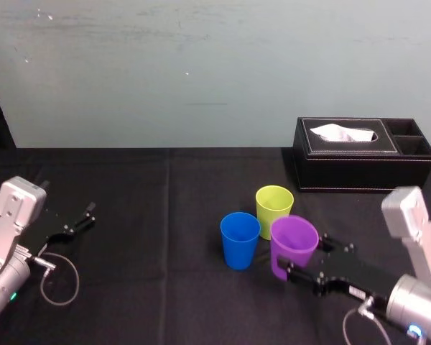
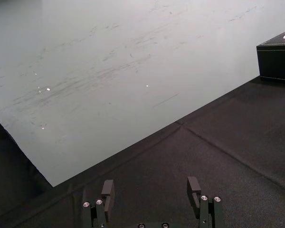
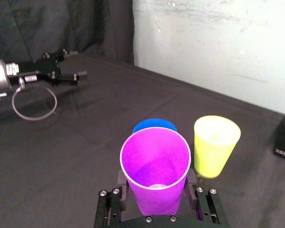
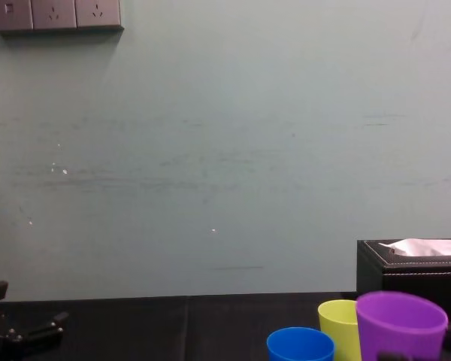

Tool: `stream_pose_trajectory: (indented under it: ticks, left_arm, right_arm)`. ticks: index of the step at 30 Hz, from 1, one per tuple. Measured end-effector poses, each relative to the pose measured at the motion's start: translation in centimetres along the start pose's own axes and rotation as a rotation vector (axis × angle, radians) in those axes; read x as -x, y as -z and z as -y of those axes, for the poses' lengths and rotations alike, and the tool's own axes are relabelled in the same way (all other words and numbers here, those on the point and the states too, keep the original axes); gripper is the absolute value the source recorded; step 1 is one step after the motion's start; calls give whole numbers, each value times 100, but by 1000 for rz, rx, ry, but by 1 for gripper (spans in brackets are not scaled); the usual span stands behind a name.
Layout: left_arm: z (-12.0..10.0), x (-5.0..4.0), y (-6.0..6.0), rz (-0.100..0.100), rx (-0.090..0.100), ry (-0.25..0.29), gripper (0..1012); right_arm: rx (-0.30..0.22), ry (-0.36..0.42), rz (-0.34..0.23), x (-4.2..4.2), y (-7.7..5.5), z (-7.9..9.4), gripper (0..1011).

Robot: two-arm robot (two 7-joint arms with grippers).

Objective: Stack the three plastic cups sequentially using one hand.

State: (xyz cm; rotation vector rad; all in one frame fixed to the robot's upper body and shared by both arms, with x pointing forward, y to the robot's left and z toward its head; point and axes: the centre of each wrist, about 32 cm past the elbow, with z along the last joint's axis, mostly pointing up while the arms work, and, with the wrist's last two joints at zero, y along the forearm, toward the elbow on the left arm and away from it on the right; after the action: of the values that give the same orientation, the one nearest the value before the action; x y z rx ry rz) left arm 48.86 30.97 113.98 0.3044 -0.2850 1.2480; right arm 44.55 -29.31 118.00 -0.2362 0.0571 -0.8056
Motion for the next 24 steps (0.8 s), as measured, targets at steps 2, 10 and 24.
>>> stream_pose_trajectory:
  ticks: [2,10,24]
  left_arm:
    - [0,0,0,0,0,0,1000]
    - [0,0,0,0,0,0,1000]
    - [0,0,0,0,0,0,1001]
  right_arm:
    - [-6,-7,-2,-48,-94,-18,715]
    - [-28,-6,-3,-230,-362,-130,715]
    - [-80,62,-1,-580,-523,-400,715]
